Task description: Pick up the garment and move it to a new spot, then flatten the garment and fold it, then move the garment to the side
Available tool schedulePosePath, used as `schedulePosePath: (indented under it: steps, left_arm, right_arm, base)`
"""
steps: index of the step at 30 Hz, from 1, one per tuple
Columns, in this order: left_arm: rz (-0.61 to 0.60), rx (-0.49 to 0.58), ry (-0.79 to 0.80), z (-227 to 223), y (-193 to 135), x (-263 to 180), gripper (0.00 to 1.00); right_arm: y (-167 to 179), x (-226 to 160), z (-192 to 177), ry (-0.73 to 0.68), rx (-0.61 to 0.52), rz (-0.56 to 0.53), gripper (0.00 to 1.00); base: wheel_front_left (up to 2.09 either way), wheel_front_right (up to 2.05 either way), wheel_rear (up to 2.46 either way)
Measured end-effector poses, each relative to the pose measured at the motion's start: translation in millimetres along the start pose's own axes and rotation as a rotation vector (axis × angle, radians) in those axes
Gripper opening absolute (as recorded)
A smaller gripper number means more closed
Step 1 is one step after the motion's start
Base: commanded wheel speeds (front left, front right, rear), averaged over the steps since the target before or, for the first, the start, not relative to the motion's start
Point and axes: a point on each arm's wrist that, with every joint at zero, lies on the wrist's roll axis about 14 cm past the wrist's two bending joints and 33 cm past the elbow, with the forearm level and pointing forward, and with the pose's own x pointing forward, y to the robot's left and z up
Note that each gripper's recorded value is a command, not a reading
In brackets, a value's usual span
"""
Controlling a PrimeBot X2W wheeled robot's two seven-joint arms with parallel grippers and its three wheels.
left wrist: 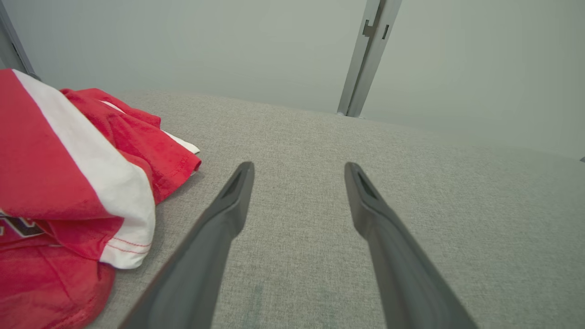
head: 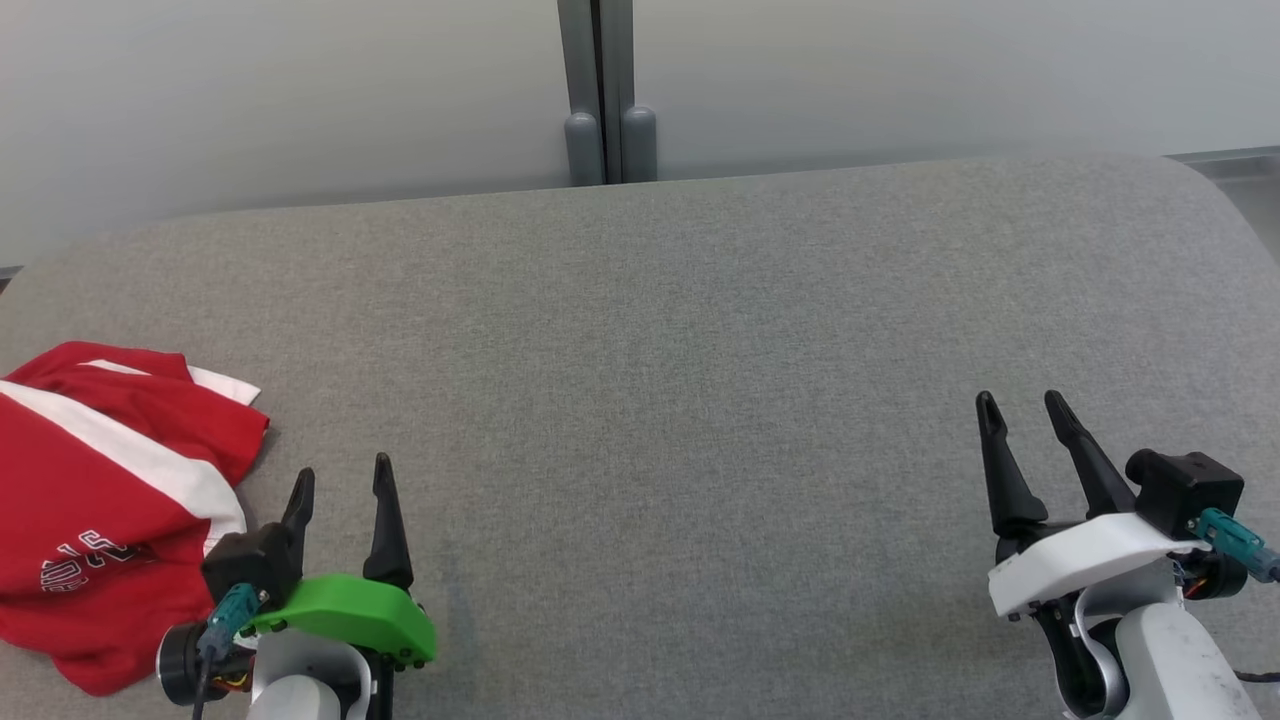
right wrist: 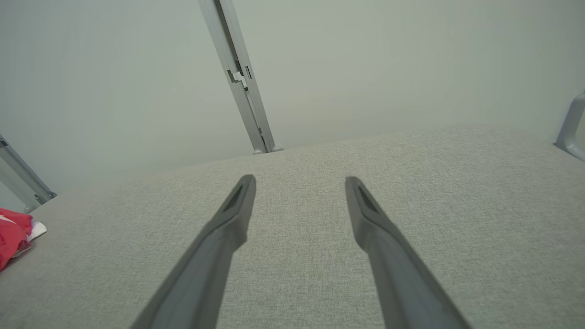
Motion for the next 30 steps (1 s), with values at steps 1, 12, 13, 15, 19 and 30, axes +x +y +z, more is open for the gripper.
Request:
schedulePosePath:
  steps: [1, 12, 13, 15, 19, 30]
  left_arm:
    - [-0.002, 0.008, 0.001, -0.4, -0.3, 0.1, 1.0]
    - [0.002, 0.1, -0.021, 2.7, -0.6, -0.6, 1.0]
    - [0.002, 0.108, -0.026, 3.4, -0.5, -1.0, 1.0]
    - [0.013, 0.123, -0.031, 4.3, 1.7, -2.0, 1.0]
    - [0.032, 0.135, -0.025, 0.5, 7.7, -7.5, 1.0]
    - [0.094, 0.182, -0.024, -3.0, 26.8, -23.8, 1.0]
  right_arm:
    - [0.2, 0.3, 0.1, -0.001, -0.006, 0.001, 1.0]
    - [-4.9, 0.0, 0.3, -0.008, -0.103, -0.007, 1.0]
    - [-5.2, -0.2, -0.1, -0.006, -0.111, -0.009, 1.0]
    - [-5.5, -0.6, -1.3, -0.004, -0.121, -0.011, 1.0]
    - [-6.6, -3.4, -10.0, 0.021, -0.146, -0.014, 1.0]
    - [22.8, 2.2, -27.8, 0.053, -0.201, 0.083, 1.0]
  base:
    - [0.0, 0.0, 0.0]
    - [0.0, 0.0, 0.0]
    - [0.0, 0.0, 0.0]
    - [0.0, 0.0, 0.0]
    - [0.0, 0.0, 0.0]
    - [0.0, 0.0, 0.0]
